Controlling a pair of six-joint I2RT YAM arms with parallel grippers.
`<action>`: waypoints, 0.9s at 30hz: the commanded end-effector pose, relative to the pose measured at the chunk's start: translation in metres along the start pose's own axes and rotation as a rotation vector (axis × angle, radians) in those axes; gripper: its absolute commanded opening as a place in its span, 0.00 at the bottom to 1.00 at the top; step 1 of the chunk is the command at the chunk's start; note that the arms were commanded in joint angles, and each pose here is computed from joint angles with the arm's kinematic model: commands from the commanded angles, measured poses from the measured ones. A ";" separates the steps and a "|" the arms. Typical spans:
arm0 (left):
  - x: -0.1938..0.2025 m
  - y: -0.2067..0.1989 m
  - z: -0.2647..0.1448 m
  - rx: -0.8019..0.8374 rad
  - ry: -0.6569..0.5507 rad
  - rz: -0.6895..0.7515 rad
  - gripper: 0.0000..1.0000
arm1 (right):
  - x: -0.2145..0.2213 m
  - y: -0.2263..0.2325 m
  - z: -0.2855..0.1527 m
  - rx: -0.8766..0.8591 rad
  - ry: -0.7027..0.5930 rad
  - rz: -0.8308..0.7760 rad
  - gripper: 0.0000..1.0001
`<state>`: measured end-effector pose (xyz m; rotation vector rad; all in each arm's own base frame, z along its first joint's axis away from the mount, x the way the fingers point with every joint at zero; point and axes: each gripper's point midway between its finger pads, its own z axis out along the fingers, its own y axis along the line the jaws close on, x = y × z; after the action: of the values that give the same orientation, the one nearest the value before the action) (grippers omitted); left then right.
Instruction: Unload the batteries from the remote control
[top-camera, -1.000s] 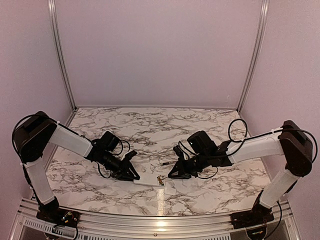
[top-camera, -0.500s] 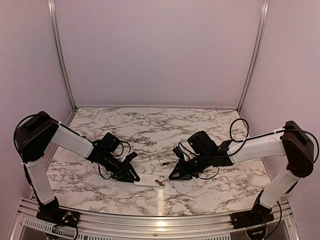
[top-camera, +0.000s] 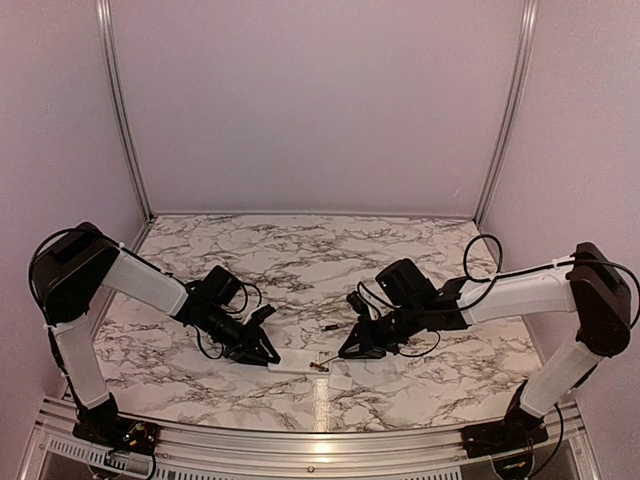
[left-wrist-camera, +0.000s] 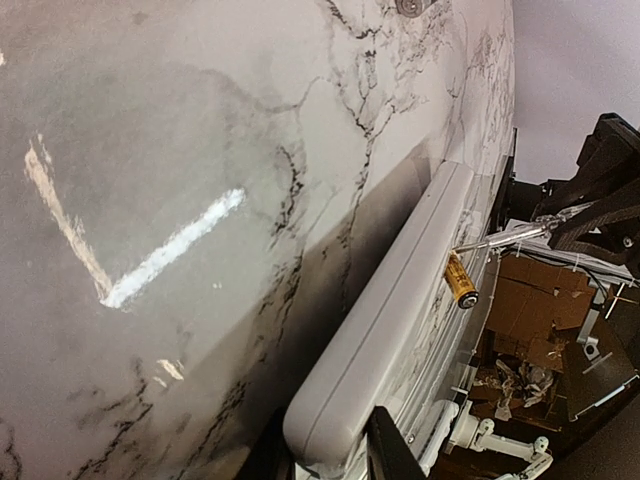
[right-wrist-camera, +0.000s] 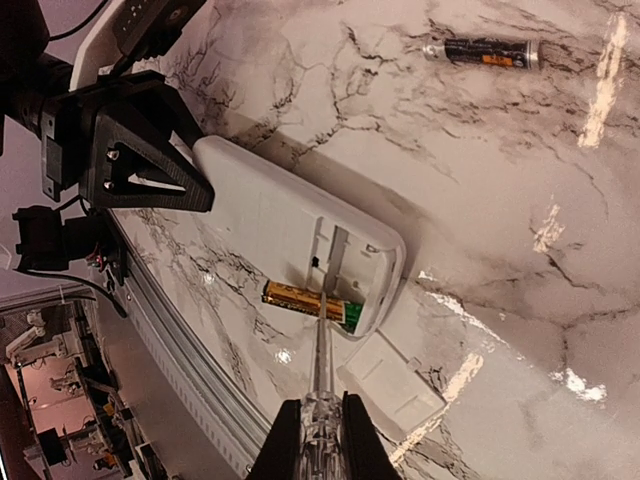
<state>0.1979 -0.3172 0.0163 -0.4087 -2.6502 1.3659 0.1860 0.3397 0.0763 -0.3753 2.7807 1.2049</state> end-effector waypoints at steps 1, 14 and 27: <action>0.043 0.104 0.002 -0.426 0.043 -0.213 0.00 | -0.006 0.020 -0.008 -0.036 -0.012 -0.039 0.00; 0.042 0.105 0.003 -0.429 0.043 -0.217 0.00 | -0.004 0.024 -0.007 -0.047 -0.002 -0.053 0.00; 0.042 0.107 0.004 -0.433 0.044 -0.224 0.00 | 0.004 0.022 -0.002 -0.036 0.028 -0.060 0.00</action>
<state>0.1994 -0.3200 0.0162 -0.4127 -2.6457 1.3688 0.1793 0.3471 0.0839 -0.4308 2.7746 1.2376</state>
